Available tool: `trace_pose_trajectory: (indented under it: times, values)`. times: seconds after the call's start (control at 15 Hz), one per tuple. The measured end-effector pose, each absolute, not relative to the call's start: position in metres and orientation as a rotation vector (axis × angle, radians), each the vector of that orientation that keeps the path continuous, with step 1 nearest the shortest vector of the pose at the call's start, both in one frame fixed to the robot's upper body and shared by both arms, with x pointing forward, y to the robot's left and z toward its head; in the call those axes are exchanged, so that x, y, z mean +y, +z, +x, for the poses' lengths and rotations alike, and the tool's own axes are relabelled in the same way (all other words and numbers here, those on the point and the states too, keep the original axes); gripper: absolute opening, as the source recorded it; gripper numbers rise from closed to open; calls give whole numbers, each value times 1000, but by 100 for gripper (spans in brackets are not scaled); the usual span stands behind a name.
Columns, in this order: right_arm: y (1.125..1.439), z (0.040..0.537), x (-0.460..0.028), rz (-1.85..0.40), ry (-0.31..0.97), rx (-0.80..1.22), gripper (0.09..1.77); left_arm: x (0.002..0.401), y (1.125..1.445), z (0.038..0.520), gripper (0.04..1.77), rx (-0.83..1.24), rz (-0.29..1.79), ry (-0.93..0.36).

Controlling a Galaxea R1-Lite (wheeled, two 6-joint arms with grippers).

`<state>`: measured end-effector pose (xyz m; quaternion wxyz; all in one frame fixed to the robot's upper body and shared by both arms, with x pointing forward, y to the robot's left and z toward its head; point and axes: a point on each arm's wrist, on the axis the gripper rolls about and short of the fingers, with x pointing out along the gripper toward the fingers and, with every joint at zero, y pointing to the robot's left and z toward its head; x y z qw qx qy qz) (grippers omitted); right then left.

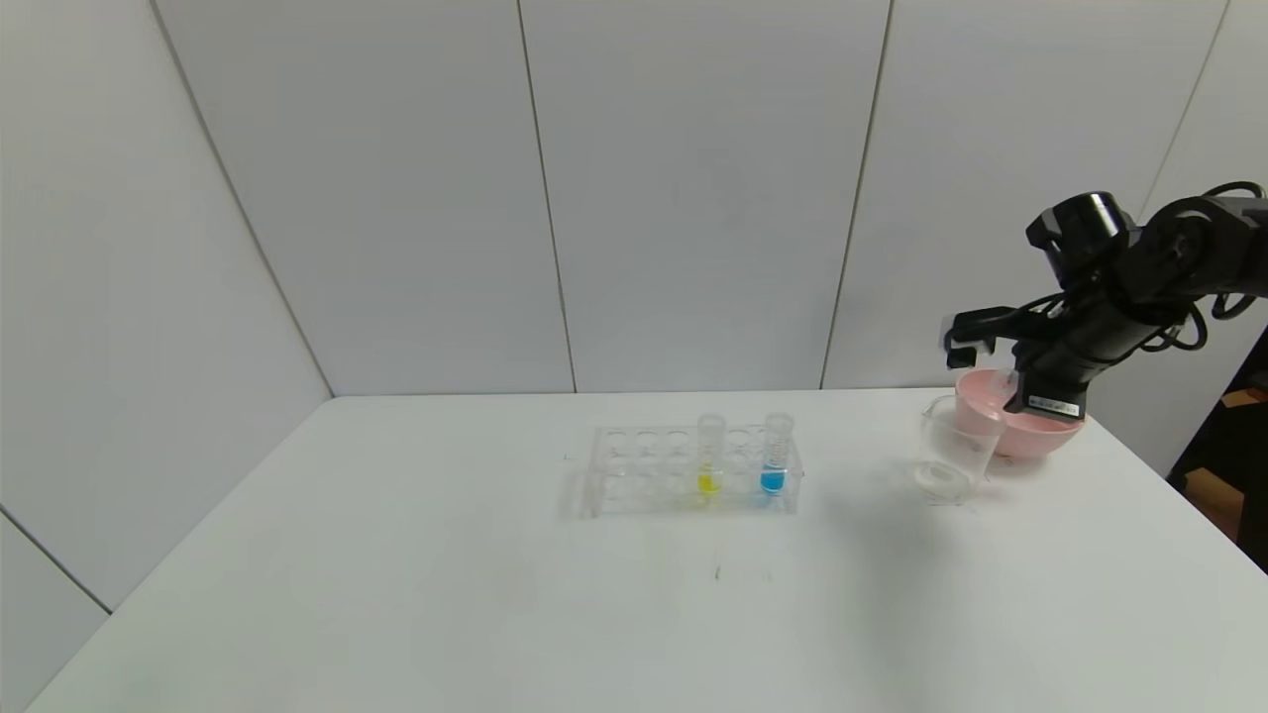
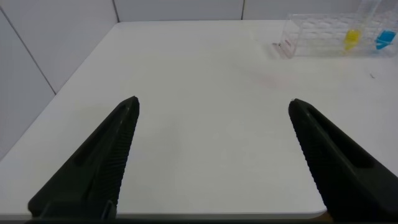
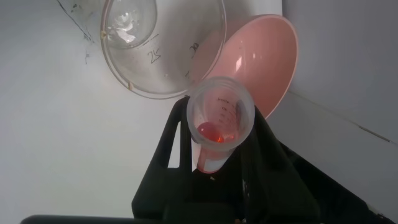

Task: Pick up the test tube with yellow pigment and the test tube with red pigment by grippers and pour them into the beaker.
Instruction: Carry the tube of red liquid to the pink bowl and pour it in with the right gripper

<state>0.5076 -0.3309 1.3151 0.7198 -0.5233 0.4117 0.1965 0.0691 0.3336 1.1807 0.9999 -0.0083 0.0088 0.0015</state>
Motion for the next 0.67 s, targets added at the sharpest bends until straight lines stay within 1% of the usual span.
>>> trace_pose_trajectory:
  times: [0.2, 0.4, 0.53, 0.67]
  values:
    - [1316, 508, -331, -1183, 394, 932, 51, 334, 1181, 69, 172, 17, -17, 3]
    - [1316, 508, -325, -1197, 390, 929, 51, 334, 1181, 69, 172, 17, -17, 3]
    - [1316, 508, -321, -1231, 352, 951, 51, 334, 1181, 69, 172, 17, -17, 3]
    - [1316, 508, -317, -1245, 352, 950, 51, 334, 1181, 69, 172, 17, -16, 3]
